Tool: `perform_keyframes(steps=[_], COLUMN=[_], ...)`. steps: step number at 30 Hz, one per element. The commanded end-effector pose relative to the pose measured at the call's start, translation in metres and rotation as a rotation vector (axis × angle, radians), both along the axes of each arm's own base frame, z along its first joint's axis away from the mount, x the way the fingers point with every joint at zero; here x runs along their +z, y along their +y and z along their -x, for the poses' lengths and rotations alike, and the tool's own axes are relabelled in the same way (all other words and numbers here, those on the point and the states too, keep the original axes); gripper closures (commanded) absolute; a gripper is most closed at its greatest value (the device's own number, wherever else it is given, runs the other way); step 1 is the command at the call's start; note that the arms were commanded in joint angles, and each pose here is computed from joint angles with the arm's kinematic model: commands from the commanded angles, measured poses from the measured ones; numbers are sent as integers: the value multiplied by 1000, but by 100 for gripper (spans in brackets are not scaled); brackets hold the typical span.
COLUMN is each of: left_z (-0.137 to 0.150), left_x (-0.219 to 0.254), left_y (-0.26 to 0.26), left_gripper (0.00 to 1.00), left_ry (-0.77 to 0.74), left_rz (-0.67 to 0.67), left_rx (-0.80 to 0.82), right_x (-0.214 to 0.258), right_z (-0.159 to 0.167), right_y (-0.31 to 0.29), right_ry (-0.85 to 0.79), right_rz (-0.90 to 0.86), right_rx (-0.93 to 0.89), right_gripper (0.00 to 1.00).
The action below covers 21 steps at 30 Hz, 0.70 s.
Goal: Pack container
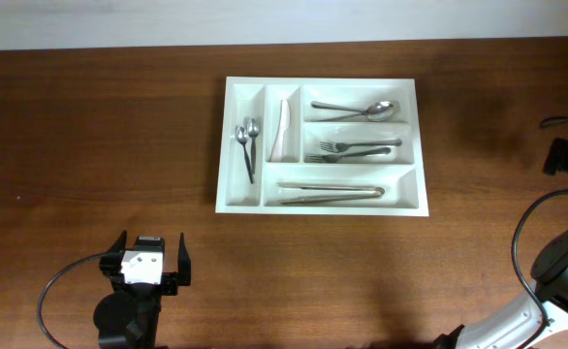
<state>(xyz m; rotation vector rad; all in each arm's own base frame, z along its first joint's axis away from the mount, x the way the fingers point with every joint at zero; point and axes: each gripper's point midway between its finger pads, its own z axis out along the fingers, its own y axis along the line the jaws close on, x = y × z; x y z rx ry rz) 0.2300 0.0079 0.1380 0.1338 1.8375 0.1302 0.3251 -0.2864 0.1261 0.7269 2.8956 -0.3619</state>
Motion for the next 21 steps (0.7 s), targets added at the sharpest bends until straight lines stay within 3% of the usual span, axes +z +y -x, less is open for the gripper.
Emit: perform_keyframes(steps=[1, 15, 21], left_z=[0, 0, 0], left_x=[-2, -2, -2], left_y=[-2, -2, -2], left_gripper=[1, 1, 1], left_ry=[-3, -3, -3], left_rz=[12, 12, 12], left_rx=[-7, -7, -7], right_x=[-1, 1, 34], right_z=[0, 0, 2], right_y=[1, 2, 3], right_ry=[-1, -4, -68], right_rz=[-3, -1, 48], right_rx=[-7, -7, -7], right_gripper=[1, 1, 1])
